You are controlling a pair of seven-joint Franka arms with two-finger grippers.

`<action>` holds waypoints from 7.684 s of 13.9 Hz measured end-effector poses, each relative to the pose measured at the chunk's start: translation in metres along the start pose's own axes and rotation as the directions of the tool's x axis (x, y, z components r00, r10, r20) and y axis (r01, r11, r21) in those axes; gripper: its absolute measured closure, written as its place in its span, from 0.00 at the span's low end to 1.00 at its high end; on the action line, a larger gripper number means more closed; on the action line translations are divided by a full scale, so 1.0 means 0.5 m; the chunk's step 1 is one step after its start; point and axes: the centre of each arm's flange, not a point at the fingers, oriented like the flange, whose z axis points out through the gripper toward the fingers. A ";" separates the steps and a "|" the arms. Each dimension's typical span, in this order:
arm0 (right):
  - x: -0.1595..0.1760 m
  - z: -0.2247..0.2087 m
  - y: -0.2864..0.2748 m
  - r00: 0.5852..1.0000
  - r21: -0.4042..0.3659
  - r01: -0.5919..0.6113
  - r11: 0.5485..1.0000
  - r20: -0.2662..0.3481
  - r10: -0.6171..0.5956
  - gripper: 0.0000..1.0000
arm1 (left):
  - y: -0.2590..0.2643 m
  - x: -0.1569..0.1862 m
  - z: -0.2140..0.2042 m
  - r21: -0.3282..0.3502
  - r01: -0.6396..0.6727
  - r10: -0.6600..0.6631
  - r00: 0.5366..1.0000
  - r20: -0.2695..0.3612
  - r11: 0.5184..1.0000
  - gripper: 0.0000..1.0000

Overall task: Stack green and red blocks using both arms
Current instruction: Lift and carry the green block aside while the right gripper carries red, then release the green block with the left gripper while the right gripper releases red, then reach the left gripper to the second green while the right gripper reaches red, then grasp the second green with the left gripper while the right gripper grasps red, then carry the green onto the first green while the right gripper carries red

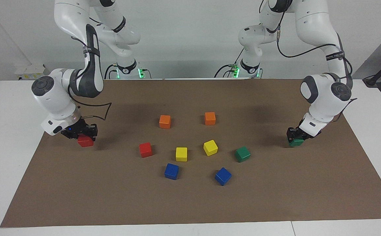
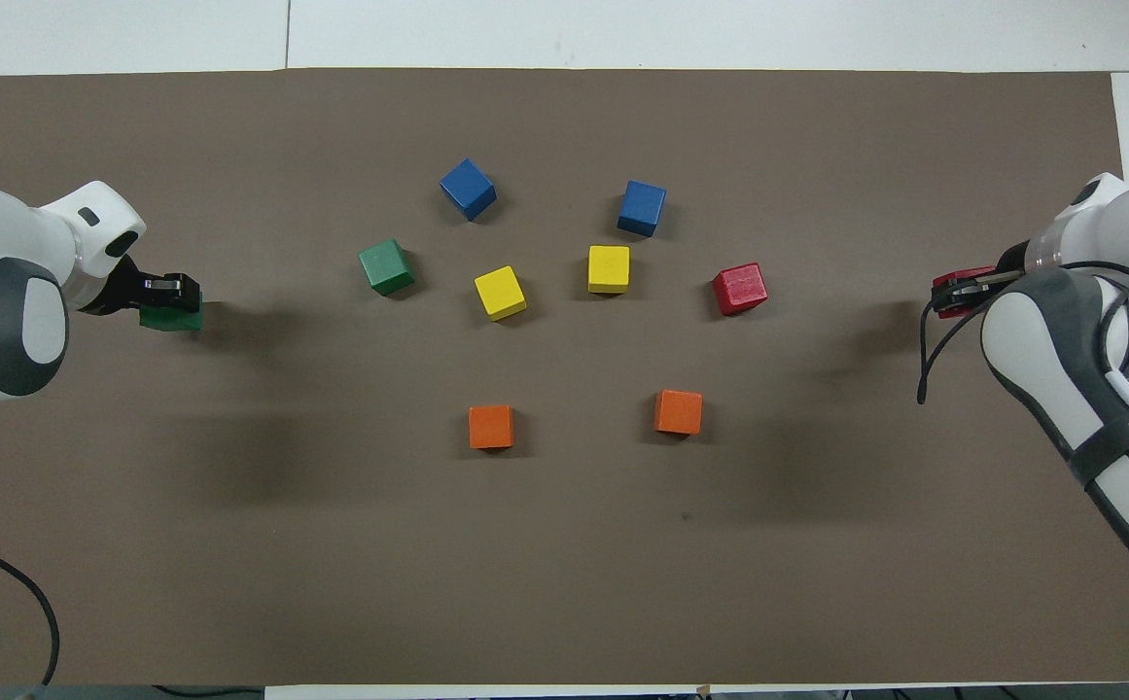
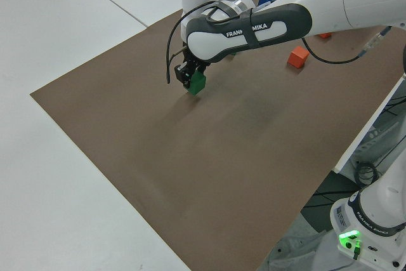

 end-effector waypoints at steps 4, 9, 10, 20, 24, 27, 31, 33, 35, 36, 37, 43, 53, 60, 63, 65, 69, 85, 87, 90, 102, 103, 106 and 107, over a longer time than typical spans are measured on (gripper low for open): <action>-0.014 0.051 -0.016 1.000 -0.001 0.017 1.000 0.015 -0.017 0.45 | -0.011 -0.003 0.004 -0.004 0.016 -0.016 1.000 0.001 1.000 0.44; -0.029 0.083 -0.018 0.998 -0.017 0.064 0.998 0.023 -0.063 0.45 | -0.008 -0.009 0.020 -0.006 0.017 -0.017 1.000 0.001 1.000 0.44; -0.031 0.088 -0.019 0.998 -0.018 0.064 0.998 0.021 -0.064 0.45 | -0.008 -0.009 0.021 -0.006 0.017 -0.017 1.000 0.001 1.000 0.44; -0.044 0.106 -0.021 0.998 -0.016 0.048 0.999 0.028 -0.047 0.45 | -0.008 -0.010 0.030 -0.003 0.019 -0.019 0.999 -0.027 1.000 0.04; -0.045 0.108 -0.020 0.999 -0.016 0.043 0.999 0.030 -0.043 0.45 | -0.004 0.002 0.013 -0.002 0.015 -0.015 0.998 -0.056 1.000 0.00; -0.048 0.113 -0.021 0.998 -0.015 0.043 0.999 0.035 -0.042 0.45 | 0.014 0.040 -0.051 0.001 0.005 -0.005 0.993 -0.121 1.000 0.00; -0.049 0.117 -0.021 0.998 -0.014 0.042 0.999 0.040 -0.042 0.45 | 0.176 0.080 -0.110 -0.046 0.155 -0.160 0.975 -0.154 0.987 0.00; -0.050 0.117 -0.021 0.998 -0.014 0.042 0.999 0.040 -0.042 0.45 | 0.288 0.092 -0.133 -0.073 0.242 -0.250 0.959 -0.132 0.968 0.00; -0.050 0.118 -0.020 0.998 -0.013 0.041 0.999 0.041 -0.041 0.45 | 0.421 0.108 -0.138 -0.083 0.307 -0.315 0.945 -0.093 0.948 0.00; -0.051 0.118 -0.018 0.998 -0.014 0.039 0.999 0.041 -0.039 0.44 | 0.483 0.121 -0.127 -0.066 0.326 -0.331 0.939 -0.089 0.943 0.00; -0.051 0.118 -0.017 0.998 -0.014 0.038 0.999 0.041 -0.037 0.41 | 0.531 0.132 -0.105 -0.036 0.327 -0.329 0.939 -0.095 0.944 0.00; -0.047 0.110 -0.009 0.999 -0.016 0.029 0.999 0.035 -0.029 0.00 | 0.517 0.161 -0.036 0.023 0.343 -0.340 0.936 -0.094 0.939 0.00; 0.057 -0.148 -0.131 0.992 -0.032 0.106 0.994 -0.061 -0.108 0.00 | 0.514 0.100 0.054 0.042 0.299 -0.296 0.953 -0.062 0.953 0.00; 0.085 -0.174 -0.218 0.998 -0.019 0.056 0.998 -0.022 -0.056 0.00 | 0.519 0.083 0.069 0.018 0.297 -0.294 0.952 -0.089 0.955 0.00; 0.130 -0.175 -0.307 0.999 -0.014 0.052 0.999 -0.015 -0.052 0.00 | 0.521 0.085 0.067 0.008 0.302 -0.299 0.949 -0.100 0.953 0.00; 0.156 -0.155 -0.353 0.998 -0.011 0.055 0.998 -0.010 -0.055 0.00 | 0.522 0.080 0.073 0.012 0.301 -0.299 0.950 -0.095 0.953 0.00; 0.178 -0.117 -0.428 0.998 -0.004 0.043 0.999 -0.041 -0.043 0.00 | 0.523 0.073 0.084 0.017 0.307 -0.305 0.949 -0.085 0.952 0.00; 0.130 0.100 -0.485 0.998 0.004 0.038 0.999 -0.048 -0.038 0.00 | 0.419 0.072 -0.092 0.087 0.208 -0.205 0.978 -0.047 0.974 0.45; 0.129 0.102 -0.483 0.998 0.004 0.037 0.999 -0.045 -0.037 0.00 | 0.303 0.074 -0.146 0.093 0.091 -0.090 0.996 -0.021 0.992 0.45; 0.126 0.107 -0.483 0.998 0.003 0.038 0.999 -0.040 -0.038 0.09 | 0.169 0.078 -0.156 0.067 -0.059 0.058 0.998 0.005 0.996 0.45; 0.191 -0.105 -0.334 0.999 -0.047 -0.014 0.999 -0.048 0.012 0.45 | -0.006 0.045 -0.087 0.018 -0.271 0.270 0.962 0.044 0.962 0.45; 0.192 -0.143 -0.279 0.999 -0.056 -0.003 0.998 -0.050 0.001 0.45 | -0.014 0.041 -0.079 0.018 -0.270 0.269 0.962 0.046 0.963 0.45; 0.166 -0.189 -0.150 1.000 -0.064 0.019 0.998 -0.023 -0.020 0.45 | -0.012 0.030 -0.063 0.012 -0.273 0.272 0.961 0.058 0.962 0.45; 0.152 -0.189 -0.128 1.000 -0.064 0.014 0.998 -0.011 -0.015 0.45 | -0.011 0.026 -0.060 0.011 -0.274 0.273 0.960 0.062 0.962 0.45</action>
